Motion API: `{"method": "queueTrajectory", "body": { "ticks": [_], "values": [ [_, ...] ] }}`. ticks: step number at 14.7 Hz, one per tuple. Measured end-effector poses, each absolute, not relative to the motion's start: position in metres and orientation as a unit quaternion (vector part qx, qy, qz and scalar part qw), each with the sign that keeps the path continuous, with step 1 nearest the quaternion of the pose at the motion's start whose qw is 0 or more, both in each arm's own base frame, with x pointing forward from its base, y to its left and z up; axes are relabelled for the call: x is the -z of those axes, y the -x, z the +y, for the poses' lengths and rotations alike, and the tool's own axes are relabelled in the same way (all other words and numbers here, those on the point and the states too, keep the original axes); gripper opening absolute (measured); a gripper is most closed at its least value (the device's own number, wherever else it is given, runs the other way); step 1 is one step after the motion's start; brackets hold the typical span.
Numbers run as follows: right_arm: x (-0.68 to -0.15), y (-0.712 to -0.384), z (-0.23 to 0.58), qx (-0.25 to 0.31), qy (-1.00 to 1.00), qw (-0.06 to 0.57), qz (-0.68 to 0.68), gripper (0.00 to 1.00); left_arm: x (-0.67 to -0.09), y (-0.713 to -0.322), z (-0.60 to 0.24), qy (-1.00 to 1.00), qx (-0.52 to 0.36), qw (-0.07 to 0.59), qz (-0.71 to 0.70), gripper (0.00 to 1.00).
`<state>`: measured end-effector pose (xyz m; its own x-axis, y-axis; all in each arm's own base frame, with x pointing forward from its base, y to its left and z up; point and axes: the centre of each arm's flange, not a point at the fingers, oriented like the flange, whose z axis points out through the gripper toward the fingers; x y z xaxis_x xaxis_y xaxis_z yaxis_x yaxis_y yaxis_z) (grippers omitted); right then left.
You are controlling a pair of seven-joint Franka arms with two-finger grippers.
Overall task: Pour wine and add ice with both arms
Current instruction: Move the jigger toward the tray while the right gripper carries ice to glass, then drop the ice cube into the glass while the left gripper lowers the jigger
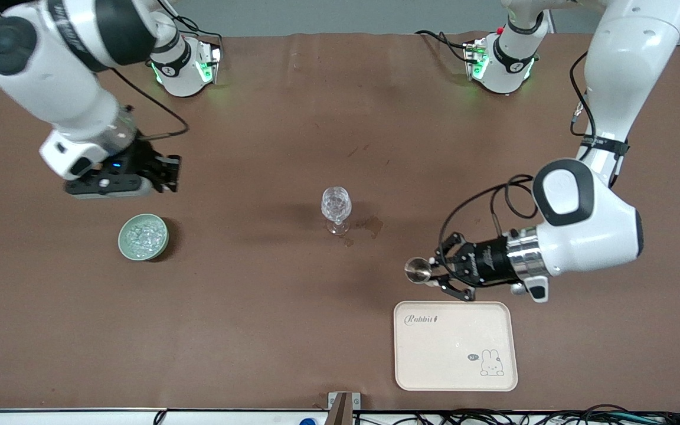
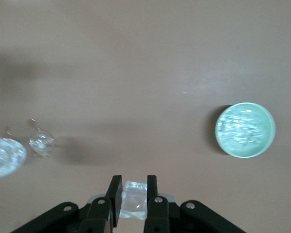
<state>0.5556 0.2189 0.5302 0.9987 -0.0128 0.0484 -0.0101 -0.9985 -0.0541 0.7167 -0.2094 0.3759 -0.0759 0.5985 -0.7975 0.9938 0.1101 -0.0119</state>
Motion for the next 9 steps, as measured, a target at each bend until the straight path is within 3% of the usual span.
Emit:
{"method": "queueTrajectory", "body": {
  "ticks": [4,9],
  "values": [
    [-0.5,-0.564,0.324,0.017,0.997,0.027,0.065,0.25,-0.309,-0.737,-0.156,-0.568,0.311,0.398,0.651,0.21],
    [-0.449,-0.559,0.442,0.016,0.993,0.028,0.11,0.25,-0.22,-0.747,-0.105,-0.532,0.32,0.436,0.652,0.21]
  ]
}}
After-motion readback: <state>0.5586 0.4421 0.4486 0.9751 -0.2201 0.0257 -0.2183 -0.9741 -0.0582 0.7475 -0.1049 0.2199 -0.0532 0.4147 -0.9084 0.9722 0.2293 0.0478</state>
